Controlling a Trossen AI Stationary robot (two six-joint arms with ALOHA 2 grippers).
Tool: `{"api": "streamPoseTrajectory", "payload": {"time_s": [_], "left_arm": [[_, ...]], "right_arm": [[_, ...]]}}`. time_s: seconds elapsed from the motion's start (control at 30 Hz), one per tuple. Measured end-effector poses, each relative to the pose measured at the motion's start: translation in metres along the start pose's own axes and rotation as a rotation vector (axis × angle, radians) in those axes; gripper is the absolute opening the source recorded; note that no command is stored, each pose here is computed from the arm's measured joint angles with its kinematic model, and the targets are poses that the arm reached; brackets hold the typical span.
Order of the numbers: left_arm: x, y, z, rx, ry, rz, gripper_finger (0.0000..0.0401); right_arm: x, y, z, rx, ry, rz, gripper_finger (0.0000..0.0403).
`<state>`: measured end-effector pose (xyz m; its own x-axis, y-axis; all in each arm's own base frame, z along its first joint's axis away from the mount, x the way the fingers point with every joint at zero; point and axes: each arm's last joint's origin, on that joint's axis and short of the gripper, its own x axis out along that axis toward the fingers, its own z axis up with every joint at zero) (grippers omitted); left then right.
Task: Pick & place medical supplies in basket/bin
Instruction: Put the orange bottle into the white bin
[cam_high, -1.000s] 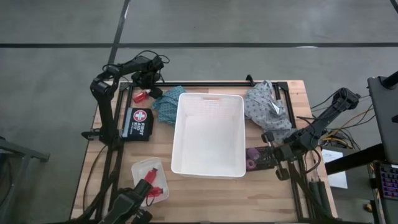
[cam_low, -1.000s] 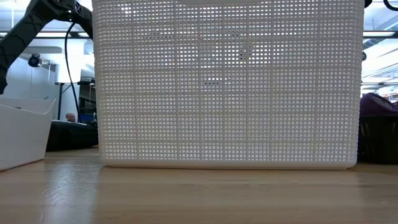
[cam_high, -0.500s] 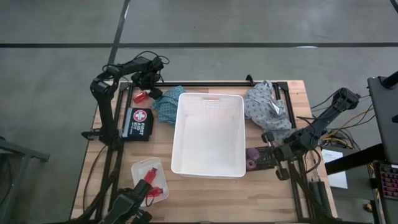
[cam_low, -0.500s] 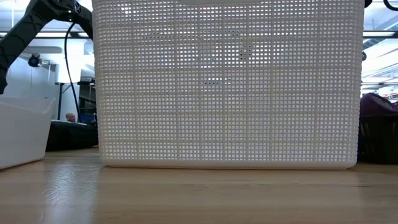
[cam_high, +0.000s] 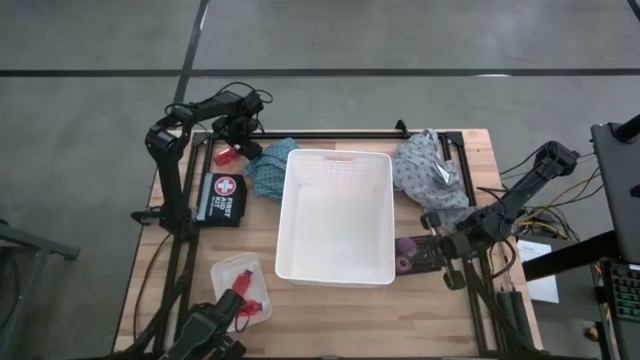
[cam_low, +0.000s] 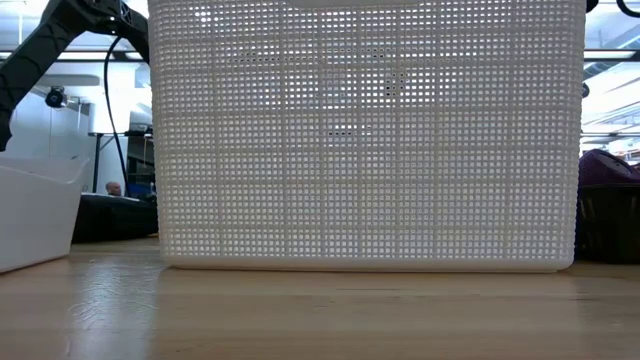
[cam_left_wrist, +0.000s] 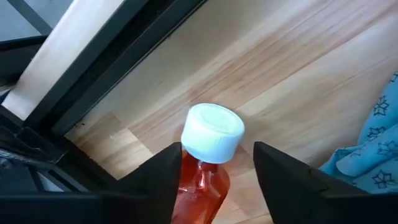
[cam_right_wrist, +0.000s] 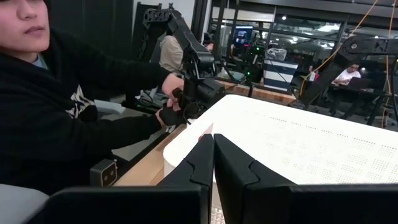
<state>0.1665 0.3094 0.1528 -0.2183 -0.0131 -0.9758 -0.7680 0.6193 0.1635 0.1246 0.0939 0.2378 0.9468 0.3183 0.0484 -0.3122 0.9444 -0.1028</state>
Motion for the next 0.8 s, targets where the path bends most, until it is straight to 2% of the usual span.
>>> {"api": "streamPoseTrajectory", "payload": {"time_s": [0.5, 0.8], "left_arm": [[0.0, -0.0009, -0.0007, 0.002, 0.005, -0.027, 0.0133], [-0.0004, -0.0011, -0.0006, 0.003, 0.003, -0.038, 0.0121]], "right_arm": [[0.0, 0.0, 0.0, 0.0, 0.0, 0.0, 0.0008], [0.0, 0.0, 0.0, 0.0, 0.0, 0.0, 0.0008]]}}
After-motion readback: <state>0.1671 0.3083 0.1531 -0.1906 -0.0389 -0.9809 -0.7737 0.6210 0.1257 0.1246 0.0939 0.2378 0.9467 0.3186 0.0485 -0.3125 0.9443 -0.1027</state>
